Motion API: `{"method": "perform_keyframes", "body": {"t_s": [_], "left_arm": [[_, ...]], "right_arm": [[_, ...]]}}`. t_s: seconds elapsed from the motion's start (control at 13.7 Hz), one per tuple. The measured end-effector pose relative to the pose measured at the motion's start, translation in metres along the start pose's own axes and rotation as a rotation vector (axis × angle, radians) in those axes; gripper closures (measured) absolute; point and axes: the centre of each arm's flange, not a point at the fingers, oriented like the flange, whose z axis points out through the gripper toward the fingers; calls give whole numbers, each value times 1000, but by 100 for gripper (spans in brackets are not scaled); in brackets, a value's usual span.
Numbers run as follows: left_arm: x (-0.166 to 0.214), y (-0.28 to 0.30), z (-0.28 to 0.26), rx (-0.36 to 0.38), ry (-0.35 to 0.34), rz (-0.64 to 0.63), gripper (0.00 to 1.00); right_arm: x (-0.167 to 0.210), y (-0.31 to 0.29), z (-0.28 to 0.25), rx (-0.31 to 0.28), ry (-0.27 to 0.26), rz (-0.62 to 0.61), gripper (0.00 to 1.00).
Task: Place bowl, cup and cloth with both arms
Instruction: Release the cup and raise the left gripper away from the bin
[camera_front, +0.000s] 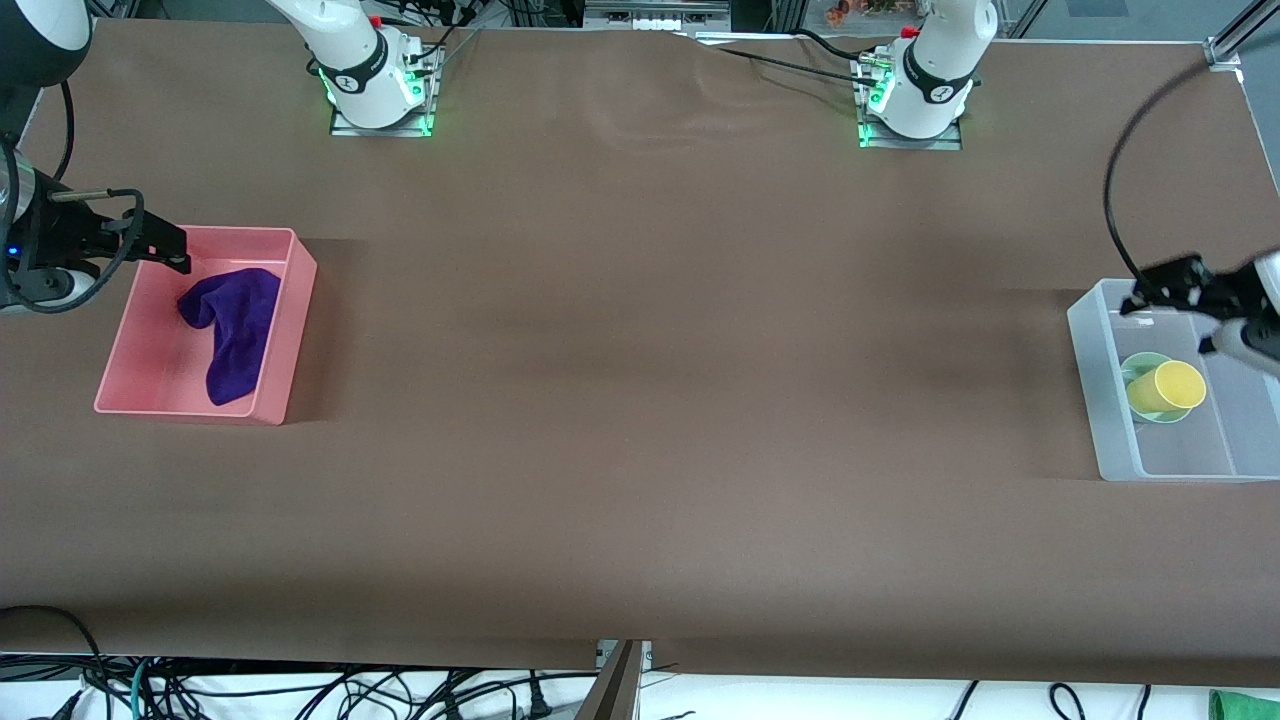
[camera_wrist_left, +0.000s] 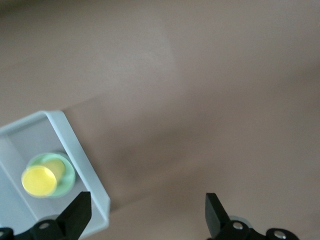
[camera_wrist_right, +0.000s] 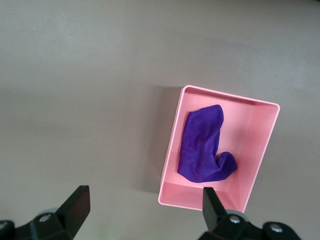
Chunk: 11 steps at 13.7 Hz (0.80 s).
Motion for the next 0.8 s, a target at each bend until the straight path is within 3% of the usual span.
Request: {"method": "perform_keyframes", "body": {"t_s": [0.29, 0.8], "left_arm": [[-15, 89, -6, 63, 28, -189, 0], [-31, 67, 16, 70, 30, -245, 0]], "right_arm": [[0, 0, 0, 0, 0, 0, 0], [0, 0, 0, 0, 0, 0, 0]]}}
